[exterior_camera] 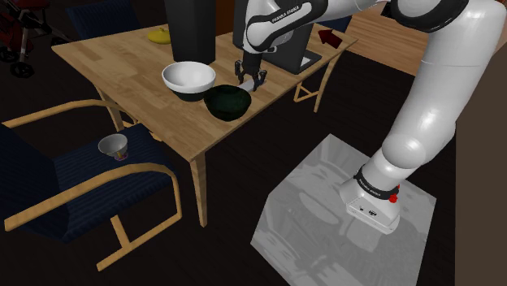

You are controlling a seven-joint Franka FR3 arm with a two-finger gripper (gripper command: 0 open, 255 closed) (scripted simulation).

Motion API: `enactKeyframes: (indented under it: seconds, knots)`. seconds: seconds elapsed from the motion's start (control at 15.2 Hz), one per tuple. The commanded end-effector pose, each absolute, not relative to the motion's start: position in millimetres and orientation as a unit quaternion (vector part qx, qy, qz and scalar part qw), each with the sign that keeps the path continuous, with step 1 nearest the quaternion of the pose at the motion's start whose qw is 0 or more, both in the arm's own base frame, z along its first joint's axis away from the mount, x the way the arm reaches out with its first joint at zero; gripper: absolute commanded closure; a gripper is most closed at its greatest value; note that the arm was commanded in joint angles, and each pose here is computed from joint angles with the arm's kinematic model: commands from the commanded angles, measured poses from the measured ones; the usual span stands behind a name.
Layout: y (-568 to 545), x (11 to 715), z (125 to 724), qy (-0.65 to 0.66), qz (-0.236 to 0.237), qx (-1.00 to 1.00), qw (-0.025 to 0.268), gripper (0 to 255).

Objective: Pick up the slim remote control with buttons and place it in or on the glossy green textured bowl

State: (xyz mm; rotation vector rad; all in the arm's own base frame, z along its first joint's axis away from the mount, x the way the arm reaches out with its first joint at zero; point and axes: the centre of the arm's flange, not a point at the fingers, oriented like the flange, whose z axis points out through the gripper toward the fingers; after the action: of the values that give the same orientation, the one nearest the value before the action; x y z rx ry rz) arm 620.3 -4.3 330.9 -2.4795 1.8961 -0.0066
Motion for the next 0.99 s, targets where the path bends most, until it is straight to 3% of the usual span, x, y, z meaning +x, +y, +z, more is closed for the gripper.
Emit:
enactKeyframes:
  seconds: [0.0, 0.92]
  knots:
    - [-4.2, 620.3, 330.7, 0.607, -0.002, -0.794, 0.010, 255]
    - [-4.3, 620.3, 378.1, 0.607, -0.002, -0.794, 0.010, 255]
